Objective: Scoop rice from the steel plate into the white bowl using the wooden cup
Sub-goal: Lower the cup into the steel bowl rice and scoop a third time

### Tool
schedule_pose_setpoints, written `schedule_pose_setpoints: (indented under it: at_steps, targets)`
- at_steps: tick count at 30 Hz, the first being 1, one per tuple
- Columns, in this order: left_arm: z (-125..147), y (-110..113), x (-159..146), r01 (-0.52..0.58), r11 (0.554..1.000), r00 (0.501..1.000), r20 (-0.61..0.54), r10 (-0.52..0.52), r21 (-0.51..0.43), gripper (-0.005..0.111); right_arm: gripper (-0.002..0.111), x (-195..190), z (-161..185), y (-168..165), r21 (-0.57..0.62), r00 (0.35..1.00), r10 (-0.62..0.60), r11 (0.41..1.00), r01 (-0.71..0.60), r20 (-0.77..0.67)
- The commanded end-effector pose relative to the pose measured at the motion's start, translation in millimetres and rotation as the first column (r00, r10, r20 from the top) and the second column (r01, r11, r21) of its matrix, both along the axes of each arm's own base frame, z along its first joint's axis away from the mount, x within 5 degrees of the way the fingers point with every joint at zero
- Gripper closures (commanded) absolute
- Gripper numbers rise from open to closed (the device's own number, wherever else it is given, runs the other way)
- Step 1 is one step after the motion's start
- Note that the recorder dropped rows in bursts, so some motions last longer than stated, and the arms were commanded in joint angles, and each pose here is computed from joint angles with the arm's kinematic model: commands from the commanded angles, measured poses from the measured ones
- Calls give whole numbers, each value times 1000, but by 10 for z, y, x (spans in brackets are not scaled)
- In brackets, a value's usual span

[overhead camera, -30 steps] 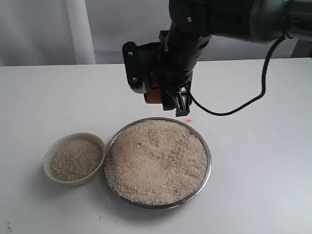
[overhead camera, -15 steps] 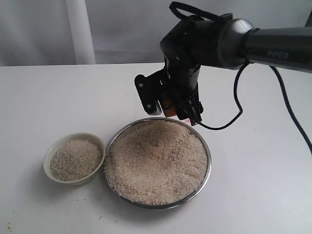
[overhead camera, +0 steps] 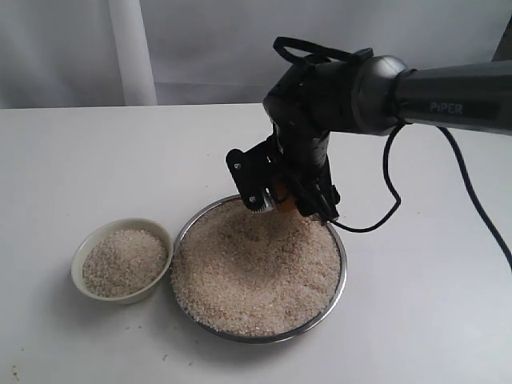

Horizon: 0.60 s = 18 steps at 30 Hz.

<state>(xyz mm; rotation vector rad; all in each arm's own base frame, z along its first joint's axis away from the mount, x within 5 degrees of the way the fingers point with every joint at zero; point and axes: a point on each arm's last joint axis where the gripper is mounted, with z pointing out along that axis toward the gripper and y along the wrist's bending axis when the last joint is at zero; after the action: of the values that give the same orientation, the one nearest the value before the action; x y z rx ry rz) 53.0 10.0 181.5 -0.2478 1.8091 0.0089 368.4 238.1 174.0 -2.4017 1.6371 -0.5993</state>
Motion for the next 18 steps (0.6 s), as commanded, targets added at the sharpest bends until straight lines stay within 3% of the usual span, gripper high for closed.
schedule_pose_setpoints:
  at_steps: [1,18]
  targets:
    - [18,-4,0,4,1000,1000,13,-4,-6,107,108,-41,-24,84,-2,997,62,998,-62,35]
    - [18,-4,0,4,1000,1000,13,-4,-6,107,108,-107,-270,278,-46,988,153,987,-151,33]
